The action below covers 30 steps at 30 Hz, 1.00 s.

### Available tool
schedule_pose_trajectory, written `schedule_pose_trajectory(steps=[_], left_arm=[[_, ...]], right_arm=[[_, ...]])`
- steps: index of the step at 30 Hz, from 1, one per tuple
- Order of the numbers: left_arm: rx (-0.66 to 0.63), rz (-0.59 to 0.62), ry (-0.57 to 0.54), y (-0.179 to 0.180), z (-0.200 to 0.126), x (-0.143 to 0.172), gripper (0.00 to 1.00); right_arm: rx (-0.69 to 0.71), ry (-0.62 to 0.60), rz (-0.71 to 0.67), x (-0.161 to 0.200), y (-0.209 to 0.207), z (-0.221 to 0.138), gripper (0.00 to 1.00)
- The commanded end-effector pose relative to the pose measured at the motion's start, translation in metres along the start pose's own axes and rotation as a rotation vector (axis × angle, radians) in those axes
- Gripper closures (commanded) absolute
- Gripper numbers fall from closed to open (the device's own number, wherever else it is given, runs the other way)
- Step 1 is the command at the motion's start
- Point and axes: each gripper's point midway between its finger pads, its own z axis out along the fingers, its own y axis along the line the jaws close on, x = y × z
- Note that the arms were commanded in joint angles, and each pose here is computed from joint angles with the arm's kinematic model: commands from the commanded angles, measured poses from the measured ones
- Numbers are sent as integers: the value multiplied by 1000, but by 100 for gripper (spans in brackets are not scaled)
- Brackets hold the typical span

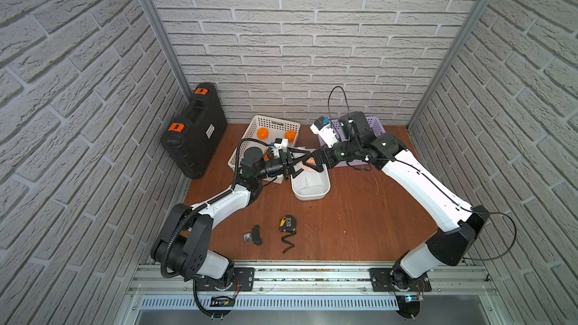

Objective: Remove foam nets from oranges
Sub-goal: Remove the foam net from the orange.

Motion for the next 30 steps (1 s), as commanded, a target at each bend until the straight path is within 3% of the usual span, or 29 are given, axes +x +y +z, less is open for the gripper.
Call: schedule_pose_trajectory(steps=[1, 5, 8, 13, 17, 19, 30], left_arm=[[37, 75, -4, -14, -8, 2, 51], [31, 76, -14, -11, -8, 0, 51], [37, 80, -20, -13, -7, -3, 51], [55, 86, -37, -16, -6, -7, 50], [54, 84, -50, -15, -6, -9, 50], [56, 86, -51, -17, -4, -9, 50], [42, 106, -40, -20, 6, -4, 50]], right_arm=[[15, -150, 66, -15, -2, -30, 6], [29, -236, 151, 5, -12, -51, 10], [13, -276, 233, 23, -19, -57, 21], [7, -276, 359, 53, -33, -45, 50], [-64, -262, 414, 55, -28, -30, 76], [-110, -235, 435, 49, -22, -23, 83], [-196, -244, 488, 36, -17, 1, 84]])
